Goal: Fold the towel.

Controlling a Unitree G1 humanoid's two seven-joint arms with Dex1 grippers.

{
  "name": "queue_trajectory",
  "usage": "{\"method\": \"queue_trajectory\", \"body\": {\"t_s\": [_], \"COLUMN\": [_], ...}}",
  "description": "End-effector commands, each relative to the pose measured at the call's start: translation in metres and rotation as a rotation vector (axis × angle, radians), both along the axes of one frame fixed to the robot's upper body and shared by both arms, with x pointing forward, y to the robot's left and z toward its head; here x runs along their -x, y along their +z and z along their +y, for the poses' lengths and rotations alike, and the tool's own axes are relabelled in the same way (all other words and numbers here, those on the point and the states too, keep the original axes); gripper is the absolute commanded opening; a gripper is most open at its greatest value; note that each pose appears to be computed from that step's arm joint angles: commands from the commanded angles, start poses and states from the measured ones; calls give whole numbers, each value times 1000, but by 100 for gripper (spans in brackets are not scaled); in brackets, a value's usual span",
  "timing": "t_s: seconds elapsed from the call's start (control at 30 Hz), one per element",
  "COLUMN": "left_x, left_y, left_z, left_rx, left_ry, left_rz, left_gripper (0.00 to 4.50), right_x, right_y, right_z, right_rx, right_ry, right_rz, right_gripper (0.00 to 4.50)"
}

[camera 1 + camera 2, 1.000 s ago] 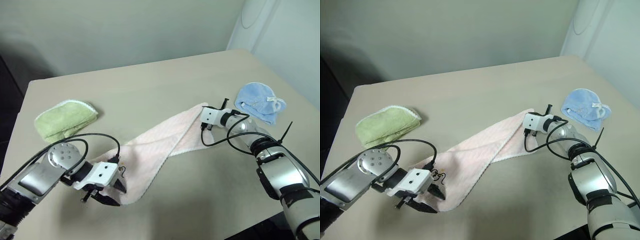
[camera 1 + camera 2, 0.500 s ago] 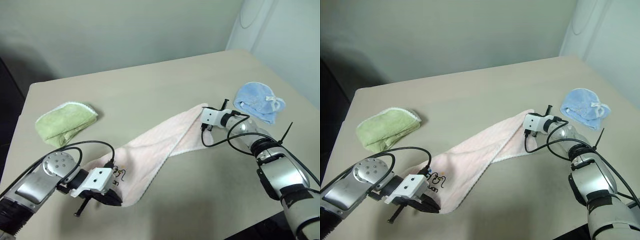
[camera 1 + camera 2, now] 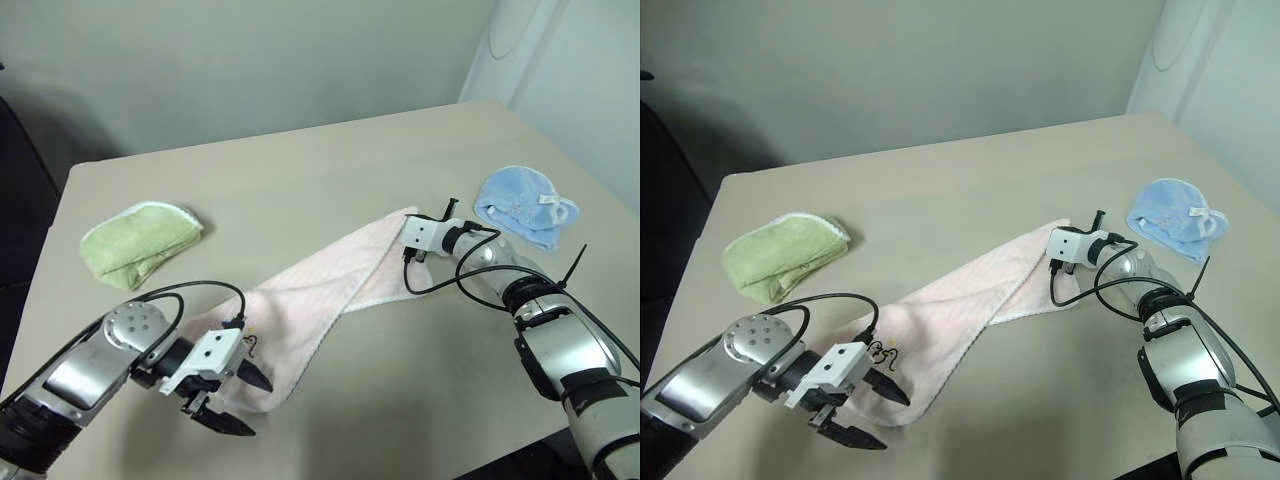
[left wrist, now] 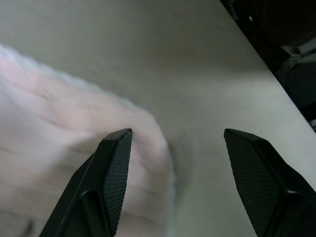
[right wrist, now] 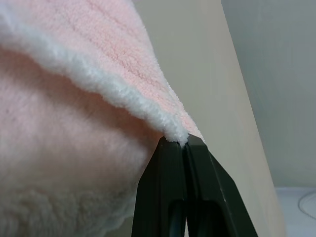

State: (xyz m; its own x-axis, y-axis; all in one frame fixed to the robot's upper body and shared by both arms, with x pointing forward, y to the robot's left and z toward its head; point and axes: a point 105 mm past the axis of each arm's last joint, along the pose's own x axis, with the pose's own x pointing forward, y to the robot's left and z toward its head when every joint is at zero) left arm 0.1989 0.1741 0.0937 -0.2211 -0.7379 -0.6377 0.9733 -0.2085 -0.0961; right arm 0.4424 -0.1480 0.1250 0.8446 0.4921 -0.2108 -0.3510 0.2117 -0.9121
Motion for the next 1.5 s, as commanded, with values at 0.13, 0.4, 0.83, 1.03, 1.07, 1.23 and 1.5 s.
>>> {"method": "queue_trajectory", "body": {"t_s": [0.13,0.4,0.83,1.03,1.07,1.23,1.5], "left_x": [-4,-2,-8,-34,-36,-102,-163], "left_y": [-11,-17,-9,35,38,113,181], "left_z": [-6,-9,-17,-23,-24,-7,-2], "left_rx": [-64,-114,-61,176,190,544,883], "left_ry": [-66,-104,-55,158,173,573,868], "left_rz": [-119,-176,-182,-117,-110,-239,-330], "left_gripper": [332,296,5,5,5,5,5], "right_x": [-1,0,-2,-3,-3,1,-2], "right_y": [12,11,15,23,24,49,109], "right_z": [-2,-3,5,-3,-3,-23,-54], "right_rx": [-17,-11,-18,-43,-45,-109,-133], "right_ry": [11,16,24,5,4,-1,-82], "right_rz": [-27,-21,-32,-53,-54,-107,-238], "right_gripper": [0,0,0,0,0,0,0]}}
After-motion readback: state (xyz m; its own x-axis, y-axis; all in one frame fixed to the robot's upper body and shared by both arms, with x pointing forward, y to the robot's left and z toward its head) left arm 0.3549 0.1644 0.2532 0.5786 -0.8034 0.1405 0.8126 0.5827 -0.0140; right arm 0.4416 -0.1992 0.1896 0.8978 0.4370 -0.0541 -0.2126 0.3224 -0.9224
